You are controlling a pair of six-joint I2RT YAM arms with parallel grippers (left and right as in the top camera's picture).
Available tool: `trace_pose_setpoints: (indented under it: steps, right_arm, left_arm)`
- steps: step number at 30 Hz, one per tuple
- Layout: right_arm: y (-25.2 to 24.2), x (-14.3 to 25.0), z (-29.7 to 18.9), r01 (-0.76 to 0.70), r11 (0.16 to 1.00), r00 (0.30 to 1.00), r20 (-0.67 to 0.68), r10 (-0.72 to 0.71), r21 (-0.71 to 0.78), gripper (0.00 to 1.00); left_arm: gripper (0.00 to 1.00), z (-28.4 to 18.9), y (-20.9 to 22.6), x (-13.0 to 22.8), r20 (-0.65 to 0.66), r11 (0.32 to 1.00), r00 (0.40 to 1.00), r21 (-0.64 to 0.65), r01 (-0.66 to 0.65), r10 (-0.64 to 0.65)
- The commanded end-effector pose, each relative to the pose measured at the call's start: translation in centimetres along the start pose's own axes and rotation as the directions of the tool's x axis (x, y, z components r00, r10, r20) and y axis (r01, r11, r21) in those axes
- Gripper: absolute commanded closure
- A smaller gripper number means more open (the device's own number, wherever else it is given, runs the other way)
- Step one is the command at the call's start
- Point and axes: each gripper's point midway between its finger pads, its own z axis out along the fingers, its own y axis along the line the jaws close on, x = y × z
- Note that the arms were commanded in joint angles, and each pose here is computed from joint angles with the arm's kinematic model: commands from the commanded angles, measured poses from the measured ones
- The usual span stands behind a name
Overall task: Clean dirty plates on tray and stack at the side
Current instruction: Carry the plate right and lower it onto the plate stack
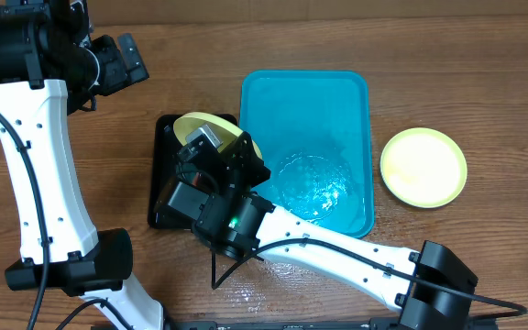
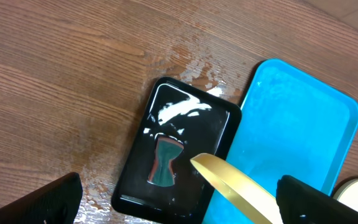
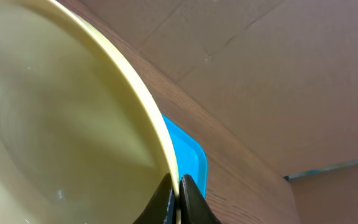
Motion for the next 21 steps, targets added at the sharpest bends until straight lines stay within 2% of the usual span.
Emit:
trace_pose_setpoints:
  steps: [1, 17, 21]
  right_arm:
    - [-2.77, -2.16, -1.31, -0.091, 0.996, 0.995, 0.044, 0.09, 0.017, 0.96]
    - [-2.74, -2.16, -1.31, -0.093, 0.996, 0.995, 0.044, 0.092, 0.015, 0.96]
    - [-1.85, -1.95, -0.74, -0.187, 0.981, 0.982, 0.018, 0.188, -0.051, 0.96]
  left_arm:
    - [0.0, -0.92, -0.2, -0.07, 0.021, 1.0, 1.0, 0.02, -0.021, 0.021]
    - [0.0, -0.92, -0.2, -0.07, 0.021, 1.0, 1.0, 0.02, -0.021, 0.021]
    - [0.0, -0.94, -0.2, -0.07, 0.022, 1.0, 1.0, 0.02, -0.021, 0.021]
